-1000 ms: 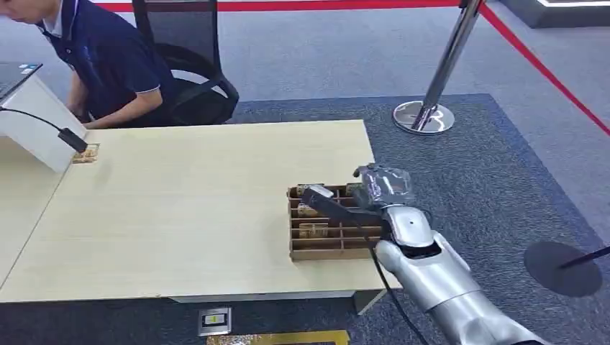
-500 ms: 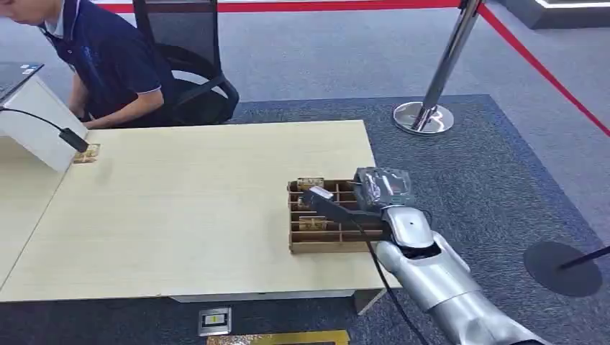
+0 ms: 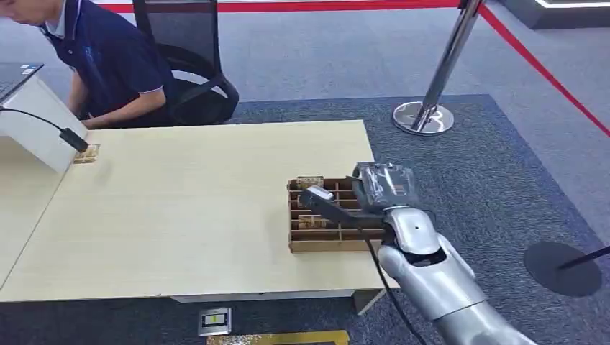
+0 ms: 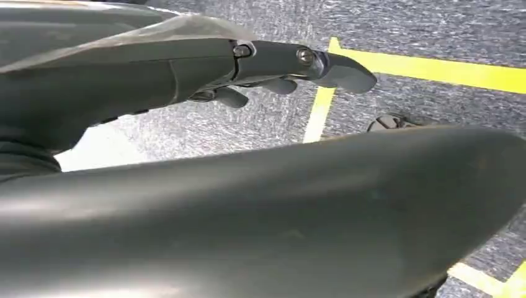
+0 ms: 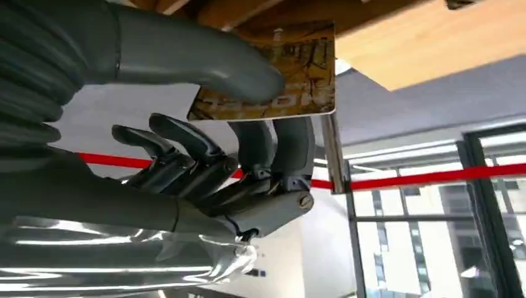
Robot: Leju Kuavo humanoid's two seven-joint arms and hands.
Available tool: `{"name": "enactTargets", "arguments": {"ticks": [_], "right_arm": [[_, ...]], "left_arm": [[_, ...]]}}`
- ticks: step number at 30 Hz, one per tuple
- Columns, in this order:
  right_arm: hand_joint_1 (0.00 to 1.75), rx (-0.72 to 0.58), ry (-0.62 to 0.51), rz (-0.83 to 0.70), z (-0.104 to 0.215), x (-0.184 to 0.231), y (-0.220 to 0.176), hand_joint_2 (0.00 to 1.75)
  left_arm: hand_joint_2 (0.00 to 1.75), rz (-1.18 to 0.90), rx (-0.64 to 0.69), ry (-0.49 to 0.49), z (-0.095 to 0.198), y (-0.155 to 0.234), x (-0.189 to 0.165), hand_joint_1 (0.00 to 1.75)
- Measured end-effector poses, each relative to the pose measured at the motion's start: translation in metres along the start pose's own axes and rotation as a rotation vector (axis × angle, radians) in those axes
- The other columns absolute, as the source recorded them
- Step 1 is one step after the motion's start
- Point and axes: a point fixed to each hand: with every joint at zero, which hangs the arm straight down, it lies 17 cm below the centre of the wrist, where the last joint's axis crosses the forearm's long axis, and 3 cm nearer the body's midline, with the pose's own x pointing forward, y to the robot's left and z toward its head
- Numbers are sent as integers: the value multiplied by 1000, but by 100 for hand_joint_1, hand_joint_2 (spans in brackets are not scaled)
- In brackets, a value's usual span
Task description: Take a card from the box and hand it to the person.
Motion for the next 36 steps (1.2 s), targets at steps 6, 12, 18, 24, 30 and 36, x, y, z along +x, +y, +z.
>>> {"name": "enactTargets", "arguments": {"ticks": [6,12,18,24,30,36], "right_arm": [[175,-44,-107,-92,3,28,-30,175],[175,-61,-205,-127,-3,64,-51,175],[175,-114,-299,-148,-38,122,-90,175],[175,-100,-370,-169,-58,183,-102,175],[175,-61,-411,-175,-65,220,-100,175],[175,14,-407,-222,-65,233,-82,175]], "left_arm": [[0,1,0,-4,0,0,1,0],[0,-4,-8,-5,0,-2,1,0],[0,-16,-14,-14,1,-5,5,0],[0,-19,-24,-11,2,-12,5,0],[0,-23,-31,12,3,-17,0,0],[0,-22,-30,20,3,-20,-1,0]]}}
